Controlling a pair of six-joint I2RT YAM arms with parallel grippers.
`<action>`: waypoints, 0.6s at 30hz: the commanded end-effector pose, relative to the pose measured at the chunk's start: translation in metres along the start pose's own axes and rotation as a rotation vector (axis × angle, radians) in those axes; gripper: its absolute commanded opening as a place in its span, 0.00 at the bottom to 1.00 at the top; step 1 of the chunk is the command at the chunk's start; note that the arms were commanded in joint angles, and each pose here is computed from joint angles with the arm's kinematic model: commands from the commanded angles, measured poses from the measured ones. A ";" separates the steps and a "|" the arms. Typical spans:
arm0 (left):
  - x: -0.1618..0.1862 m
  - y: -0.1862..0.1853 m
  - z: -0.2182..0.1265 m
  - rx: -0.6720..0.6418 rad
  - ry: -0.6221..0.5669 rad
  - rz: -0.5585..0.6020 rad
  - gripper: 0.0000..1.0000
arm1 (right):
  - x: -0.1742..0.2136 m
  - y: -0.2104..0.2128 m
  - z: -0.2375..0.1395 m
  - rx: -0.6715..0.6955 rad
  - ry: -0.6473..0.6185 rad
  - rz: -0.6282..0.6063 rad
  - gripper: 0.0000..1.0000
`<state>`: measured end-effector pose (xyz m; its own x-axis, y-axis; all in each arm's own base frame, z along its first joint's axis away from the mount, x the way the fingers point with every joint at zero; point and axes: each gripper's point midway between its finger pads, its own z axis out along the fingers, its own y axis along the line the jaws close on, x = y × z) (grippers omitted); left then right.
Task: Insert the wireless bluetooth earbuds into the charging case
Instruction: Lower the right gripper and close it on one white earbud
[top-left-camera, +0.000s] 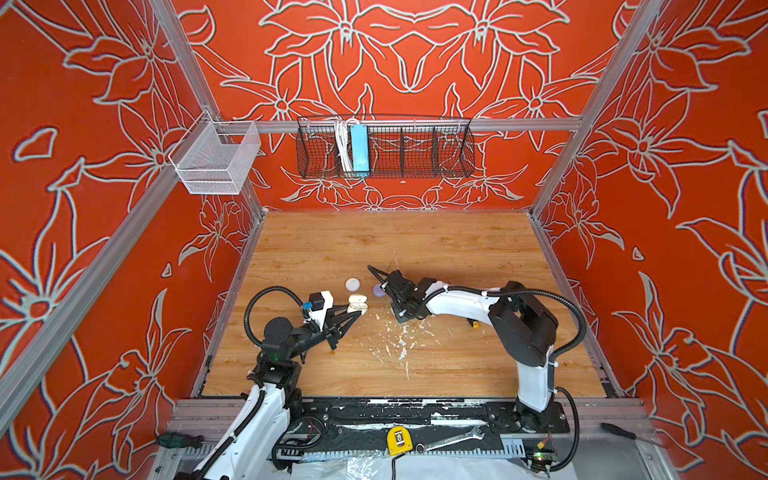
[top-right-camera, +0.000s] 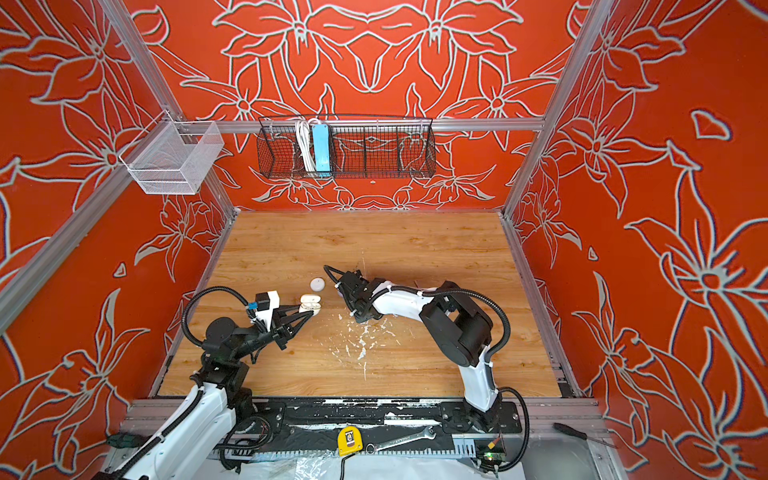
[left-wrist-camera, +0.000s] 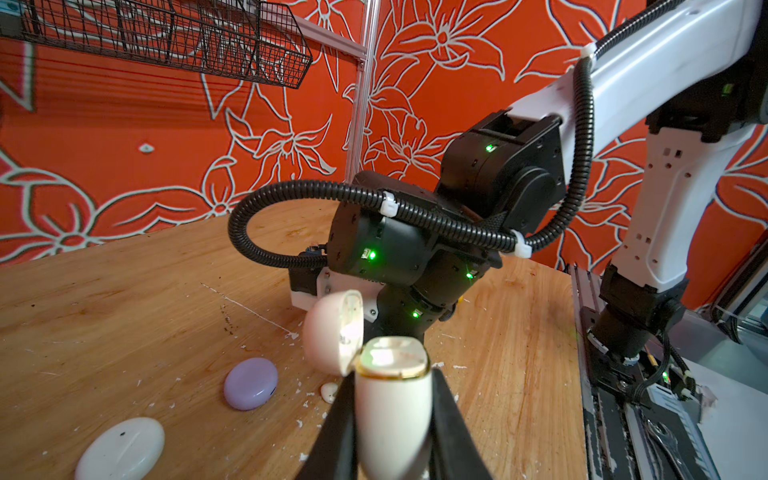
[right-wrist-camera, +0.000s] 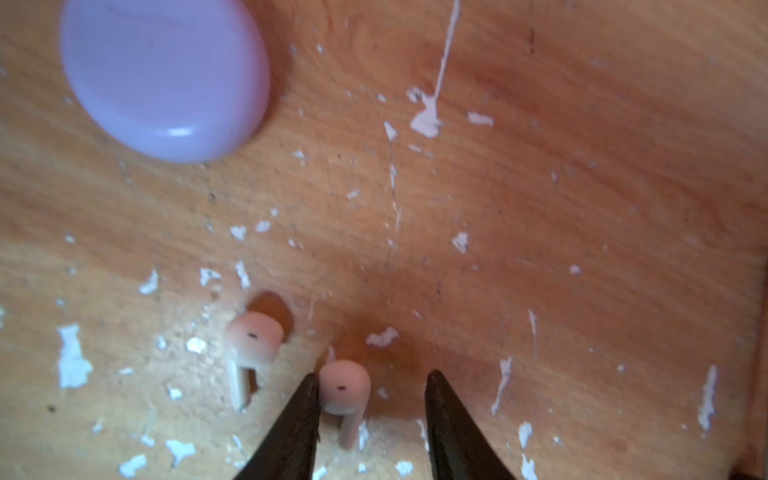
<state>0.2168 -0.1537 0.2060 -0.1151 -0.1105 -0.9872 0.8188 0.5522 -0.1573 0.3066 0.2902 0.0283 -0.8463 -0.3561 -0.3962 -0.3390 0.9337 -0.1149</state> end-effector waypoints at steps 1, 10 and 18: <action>-0.002 -0.001 -0.002 -0.002 -0.015 0.022 0.00 | 0.013 -0.008 -0.005 0.030 0.020 0.013 0.44; -0.003 0.000 -0.002 -0.007 -0.016 0.024 0.00 | 0.005 0.008 0.002 -0.043 0.010 0.026 0.44; -0.003 -0.001 -0.003 -0.008 -0.019 0.029 0.00 | 0.007 0.005 0.011 -0.049 0.018 0.053 0.41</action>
<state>0.2156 -0.1532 0.2085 -0.1034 -0.1122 -0.9883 0.8184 0.5551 -0.1487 0.3061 0.2964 0.0276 -0.8487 -0.3336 -0.4105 -0.3389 0.9388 -0.0622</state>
